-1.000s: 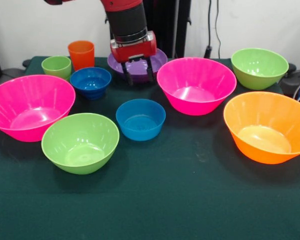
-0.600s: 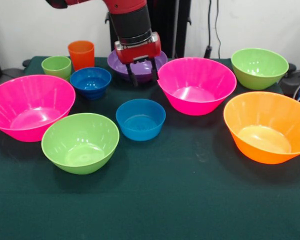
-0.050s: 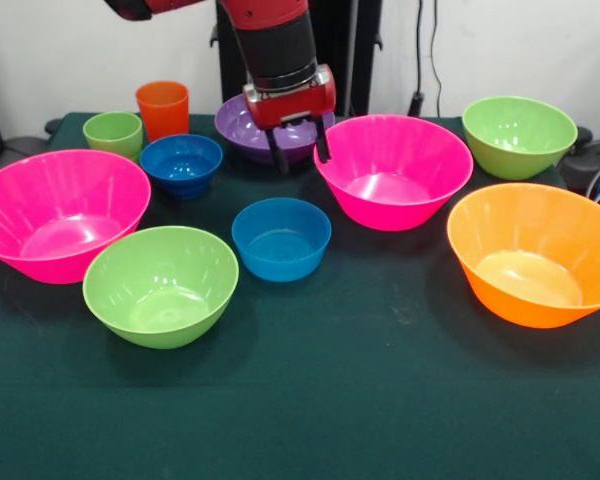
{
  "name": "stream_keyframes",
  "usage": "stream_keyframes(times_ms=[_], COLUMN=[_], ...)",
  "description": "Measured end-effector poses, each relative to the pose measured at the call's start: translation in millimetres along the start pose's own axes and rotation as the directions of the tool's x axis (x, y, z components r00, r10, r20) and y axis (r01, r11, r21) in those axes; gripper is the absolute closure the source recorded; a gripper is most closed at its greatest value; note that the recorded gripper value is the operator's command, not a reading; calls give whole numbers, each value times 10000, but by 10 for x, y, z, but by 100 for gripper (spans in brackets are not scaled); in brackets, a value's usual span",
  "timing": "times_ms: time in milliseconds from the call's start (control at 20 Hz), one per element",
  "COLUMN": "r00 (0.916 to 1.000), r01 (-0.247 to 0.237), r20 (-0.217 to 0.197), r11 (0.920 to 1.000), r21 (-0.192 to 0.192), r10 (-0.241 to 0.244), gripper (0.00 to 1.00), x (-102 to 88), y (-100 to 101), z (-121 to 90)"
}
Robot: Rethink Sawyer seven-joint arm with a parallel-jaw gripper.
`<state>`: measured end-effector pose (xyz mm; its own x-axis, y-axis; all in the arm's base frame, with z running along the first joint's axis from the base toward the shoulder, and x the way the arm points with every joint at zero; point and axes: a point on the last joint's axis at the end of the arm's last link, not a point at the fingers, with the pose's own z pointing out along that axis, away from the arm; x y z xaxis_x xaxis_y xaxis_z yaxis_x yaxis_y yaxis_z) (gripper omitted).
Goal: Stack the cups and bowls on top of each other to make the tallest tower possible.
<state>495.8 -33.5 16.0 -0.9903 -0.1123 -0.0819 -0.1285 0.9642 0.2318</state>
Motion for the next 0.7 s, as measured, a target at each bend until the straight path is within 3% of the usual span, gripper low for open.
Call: stream_keyframes(times_ms=[350,700], r00=[9995,9981], r01=[194,598], r20=[-243,-79], r11=[9992,9962], r21=[-361,-637], r10=[-203,-604], gripper=[0,0], x=[62,139], y=[217,466], z=[167,377])
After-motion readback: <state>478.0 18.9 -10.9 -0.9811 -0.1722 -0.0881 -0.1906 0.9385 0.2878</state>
